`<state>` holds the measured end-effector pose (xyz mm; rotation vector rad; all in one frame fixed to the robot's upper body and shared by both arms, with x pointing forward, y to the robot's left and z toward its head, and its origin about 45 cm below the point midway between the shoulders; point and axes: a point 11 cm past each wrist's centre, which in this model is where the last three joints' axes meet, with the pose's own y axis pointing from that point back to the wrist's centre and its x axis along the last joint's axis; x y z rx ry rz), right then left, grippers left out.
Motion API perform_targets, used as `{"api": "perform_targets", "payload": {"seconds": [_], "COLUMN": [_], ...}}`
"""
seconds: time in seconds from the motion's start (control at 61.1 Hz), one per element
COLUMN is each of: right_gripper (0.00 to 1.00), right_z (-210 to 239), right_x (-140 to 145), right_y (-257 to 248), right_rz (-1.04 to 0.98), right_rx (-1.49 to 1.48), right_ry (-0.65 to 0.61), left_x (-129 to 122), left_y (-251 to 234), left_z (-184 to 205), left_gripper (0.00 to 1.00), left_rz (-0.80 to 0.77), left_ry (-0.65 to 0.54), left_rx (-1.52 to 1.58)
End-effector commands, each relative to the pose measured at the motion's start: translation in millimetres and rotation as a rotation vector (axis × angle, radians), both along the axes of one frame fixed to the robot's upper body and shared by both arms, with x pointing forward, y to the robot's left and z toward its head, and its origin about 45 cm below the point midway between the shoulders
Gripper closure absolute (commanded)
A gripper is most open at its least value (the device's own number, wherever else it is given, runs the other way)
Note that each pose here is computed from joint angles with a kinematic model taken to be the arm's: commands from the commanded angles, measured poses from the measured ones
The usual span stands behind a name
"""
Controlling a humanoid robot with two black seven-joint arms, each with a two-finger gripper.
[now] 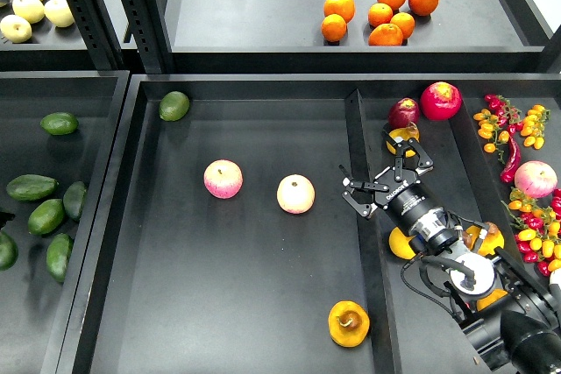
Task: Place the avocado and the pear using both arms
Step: 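Withdraw the left gripper from the avocado bin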
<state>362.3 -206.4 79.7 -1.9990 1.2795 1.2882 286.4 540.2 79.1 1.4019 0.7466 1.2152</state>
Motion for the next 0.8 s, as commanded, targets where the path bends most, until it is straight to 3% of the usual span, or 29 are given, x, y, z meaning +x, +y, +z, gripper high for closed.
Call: {"api": "perform_targets", "payload": {"seconds": [0.0, 0.556, 0.785], "right_gripper": [0.01, 0.01, 0.01], "right_z": [0.0, -1.3, -1.3], "right_x": [0.0, -1.5, -1.5], "right_y": [0.0, -0.2, -0.2], "right_rz": [0.0, -0.001, -0.001], "right_rx": [0.0, 0.0, 0.0], "right_ry": [0.0, 0.003, 0.003], "left_x": [-0.5, -5.2, -5.6], "left_y": [-1.5, -6.5, -10.3], "left_z": [-2.3, -11.1, -14.5], "left_gripper": [0.58, 0.57, 0.47], "left_rz": [0.003, 0.006, 0.003], "left_ry": [0.003, 0.021, 0.025], "left_rx": [-0.001, -0.007, -0.014]}}
